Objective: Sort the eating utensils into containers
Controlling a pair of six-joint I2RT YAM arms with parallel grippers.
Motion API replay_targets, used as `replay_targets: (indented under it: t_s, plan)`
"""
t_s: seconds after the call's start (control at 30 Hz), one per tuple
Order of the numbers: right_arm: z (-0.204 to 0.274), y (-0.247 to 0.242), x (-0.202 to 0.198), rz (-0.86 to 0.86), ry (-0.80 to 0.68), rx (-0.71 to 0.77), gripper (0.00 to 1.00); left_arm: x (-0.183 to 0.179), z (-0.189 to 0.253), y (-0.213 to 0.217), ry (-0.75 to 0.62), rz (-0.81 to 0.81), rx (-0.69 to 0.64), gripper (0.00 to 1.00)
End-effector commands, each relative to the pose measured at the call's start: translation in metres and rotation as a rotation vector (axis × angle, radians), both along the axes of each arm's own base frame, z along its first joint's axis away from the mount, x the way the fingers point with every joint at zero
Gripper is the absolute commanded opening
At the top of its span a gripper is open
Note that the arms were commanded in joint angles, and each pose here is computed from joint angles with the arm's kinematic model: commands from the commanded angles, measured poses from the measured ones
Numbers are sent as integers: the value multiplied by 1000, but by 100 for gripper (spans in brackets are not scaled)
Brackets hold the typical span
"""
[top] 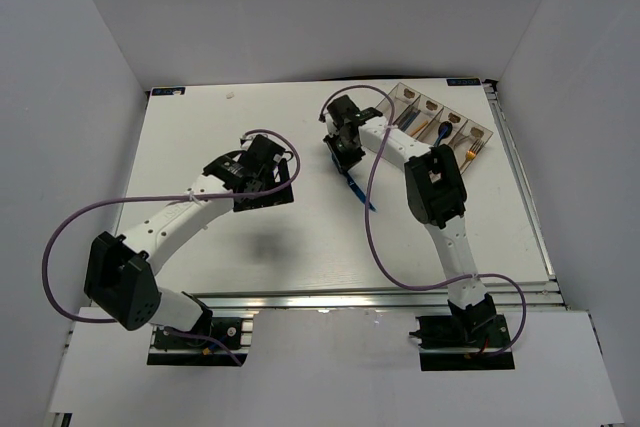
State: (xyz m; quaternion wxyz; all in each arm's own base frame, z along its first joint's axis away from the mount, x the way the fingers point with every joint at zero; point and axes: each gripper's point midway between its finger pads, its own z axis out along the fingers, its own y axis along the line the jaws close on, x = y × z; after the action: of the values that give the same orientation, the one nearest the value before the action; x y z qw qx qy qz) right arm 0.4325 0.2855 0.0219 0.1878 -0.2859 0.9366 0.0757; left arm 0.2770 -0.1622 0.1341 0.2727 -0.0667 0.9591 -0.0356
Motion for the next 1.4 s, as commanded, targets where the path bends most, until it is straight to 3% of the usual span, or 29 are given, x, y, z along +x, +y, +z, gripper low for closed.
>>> replay_targets:
  t_s: [0.0,0.17,0.43,0.7,0.9,1.07,1.37]
  plan:
    - [13,7,-18,-35,50,48,0,4,19,1,-70,19,-47,98]
    - [47,18,-12,-78,31,179,0,1,18,6,-77,33,-47,98]
    - [78,16,4,-174,16,271,0,0,18,10,-80,43,-45,98]
    - [111,-8,37,-350,-1,402,0,1,18,10,-80,44,-45,98]
    - [152,-35,80,-537,-33,565,0,1,18,12,-80,44,-43,98]
    - [158,-83,127,-741,-88,674,0,0,17,11,-78,45,-48,98]
    - [158,-141,195,-910,-158,855,0,-8,9,18,-50,54,-35,98]
